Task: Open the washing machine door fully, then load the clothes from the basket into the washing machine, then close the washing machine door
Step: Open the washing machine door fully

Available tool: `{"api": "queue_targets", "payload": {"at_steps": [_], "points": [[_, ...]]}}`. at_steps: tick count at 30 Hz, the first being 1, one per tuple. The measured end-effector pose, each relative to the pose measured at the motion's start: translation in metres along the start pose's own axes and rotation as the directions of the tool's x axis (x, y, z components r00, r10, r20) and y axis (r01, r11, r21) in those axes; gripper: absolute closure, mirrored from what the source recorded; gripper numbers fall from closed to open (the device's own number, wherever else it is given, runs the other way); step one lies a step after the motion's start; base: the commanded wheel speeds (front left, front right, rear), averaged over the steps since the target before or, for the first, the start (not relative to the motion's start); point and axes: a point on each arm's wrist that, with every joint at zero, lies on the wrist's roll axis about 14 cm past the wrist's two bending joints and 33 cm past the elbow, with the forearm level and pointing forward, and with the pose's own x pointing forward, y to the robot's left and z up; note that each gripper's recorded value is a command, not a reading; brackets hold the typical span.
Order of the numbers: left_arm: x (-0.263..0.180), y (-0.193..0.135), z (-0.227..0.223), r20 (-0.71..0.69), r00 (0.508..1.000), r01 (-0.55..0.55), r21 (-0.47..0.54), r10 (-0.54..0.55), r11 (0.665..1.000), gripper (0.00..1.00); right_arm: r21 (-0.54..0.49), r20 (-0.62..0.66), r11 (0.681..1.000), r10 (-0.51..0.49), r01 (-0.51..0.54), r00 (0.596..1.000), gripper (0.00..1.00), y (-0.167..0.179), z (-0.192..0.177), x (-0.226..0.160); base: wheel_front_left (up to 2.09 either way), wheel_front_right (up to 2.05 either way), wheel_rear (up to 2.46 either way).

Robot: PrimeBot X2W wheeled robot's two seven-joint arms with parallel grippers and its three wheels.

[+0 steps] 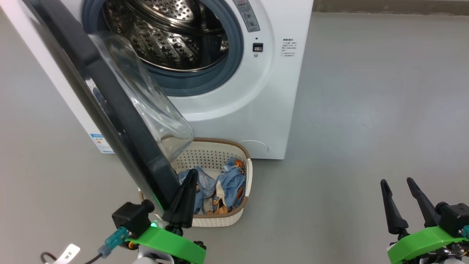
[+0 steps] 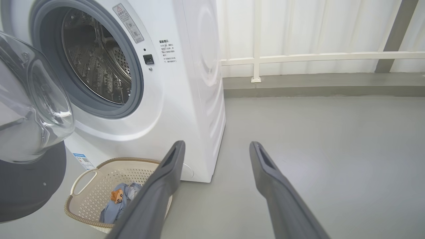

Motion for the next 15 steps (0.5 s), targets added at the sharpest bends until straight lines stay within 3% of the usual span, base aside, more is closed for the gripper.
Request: {"api": "queue_targets", "payload": {"at_steps": [15], "points": [[-0.028,0.033,0.010,0.035,0.994,-0.108,0.028,0.107,0.994,1.00,-0.008,-0.003,0.998,0.069,-0.069,0.998,0.00,0.021,0.000,0.014,0.00,0.00,0.00]]}}
